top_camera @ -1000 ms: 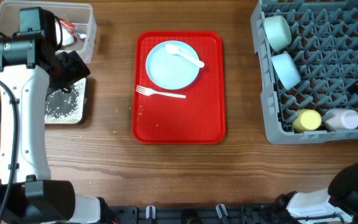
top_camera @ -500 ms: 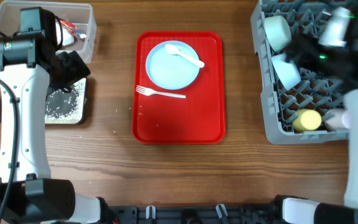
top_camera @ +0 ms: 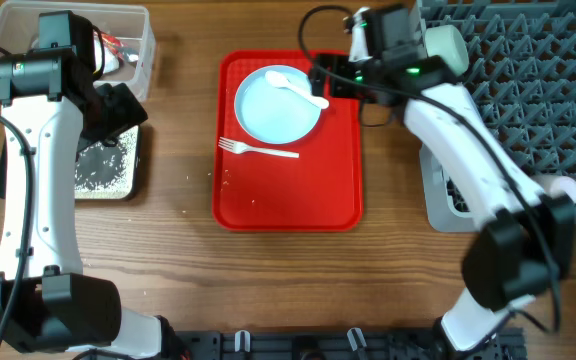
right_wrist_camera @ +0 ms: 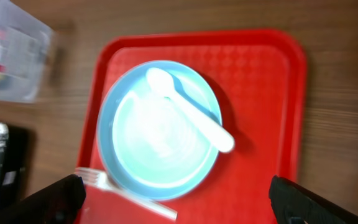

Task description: Sort waste into correct bins and load items into the dishwasher rack

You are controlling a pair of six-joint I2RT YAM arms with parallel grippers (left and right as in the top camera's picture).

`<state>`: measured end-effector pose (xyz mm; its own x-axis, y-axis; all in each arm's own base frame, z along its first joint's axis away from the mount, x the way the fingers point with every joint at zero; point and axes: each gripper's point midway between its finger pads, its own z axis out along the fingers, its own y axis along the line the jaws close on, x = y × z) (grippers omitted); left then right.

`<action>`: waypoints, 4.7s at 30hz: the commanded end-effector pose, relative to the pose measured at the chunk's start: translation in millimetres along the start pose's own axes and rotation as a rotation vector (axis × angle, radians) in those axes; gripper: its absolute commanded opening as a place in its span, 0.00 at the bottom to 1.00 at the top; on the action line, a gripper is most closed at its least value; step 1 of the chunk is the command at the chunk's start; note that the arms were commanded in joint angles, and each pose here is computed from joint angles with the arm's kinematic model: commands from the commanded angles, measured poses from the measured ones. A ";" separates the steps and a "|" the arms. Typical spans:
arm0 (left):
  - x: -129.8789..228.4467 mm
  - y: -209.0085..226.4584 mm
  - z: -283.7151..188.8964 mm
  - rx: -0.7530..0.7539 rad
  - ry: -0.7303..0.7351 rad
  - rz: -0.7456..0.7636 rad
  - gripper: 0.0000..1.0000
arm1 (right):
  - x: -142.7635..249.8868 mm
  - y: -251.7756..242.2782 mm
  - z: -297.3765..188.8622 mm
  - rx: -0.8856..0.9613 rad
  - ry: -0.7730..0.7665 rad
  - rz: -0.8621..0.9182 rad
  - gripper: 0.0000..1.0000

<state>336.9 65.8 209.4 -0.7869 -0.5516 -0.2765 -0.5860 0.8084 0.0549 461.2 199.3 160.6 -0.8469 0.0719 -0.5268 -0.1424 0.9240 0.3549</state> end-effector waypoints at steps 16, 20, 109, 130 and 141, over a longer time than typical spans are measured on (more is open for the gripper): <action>2.0 2.7 2.9 -0.017 0.018 0.010 1.00 | 47.2 -38.4 127.9 0.064 0.109 0.086 0.70; 2.2 2.8 2.9 -0.017 0.019 0.010 1.00 | 53.7 -43.9 134.1 0.078 0.125 0.090 0.65; 6.6 5.1 2.7 -0.026 0.037 0.013 1.00 | 130.0 -86.7 7.4 0.258 0.644 -0.050 0.04; 3.6 3.4 2.8 -0.020 0.024 0.011 1.00 | 52.1 -126.3 -298.0 0.507 -0.068 0.203 0.04; -3.3 -0.2 2.9 -0.005 -0.004 0.005 1.00 | 128.7 -128.0 -285.3 0.399 0.209 0.243 0.04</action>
<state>337.8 66.0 209.0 -0.7865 -0.5515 -0.2780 -0.5862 0.8084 0.0545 236.9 -31.6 300.2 -0.8569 0.2977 -0.4207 0.2977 0.9523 0.0675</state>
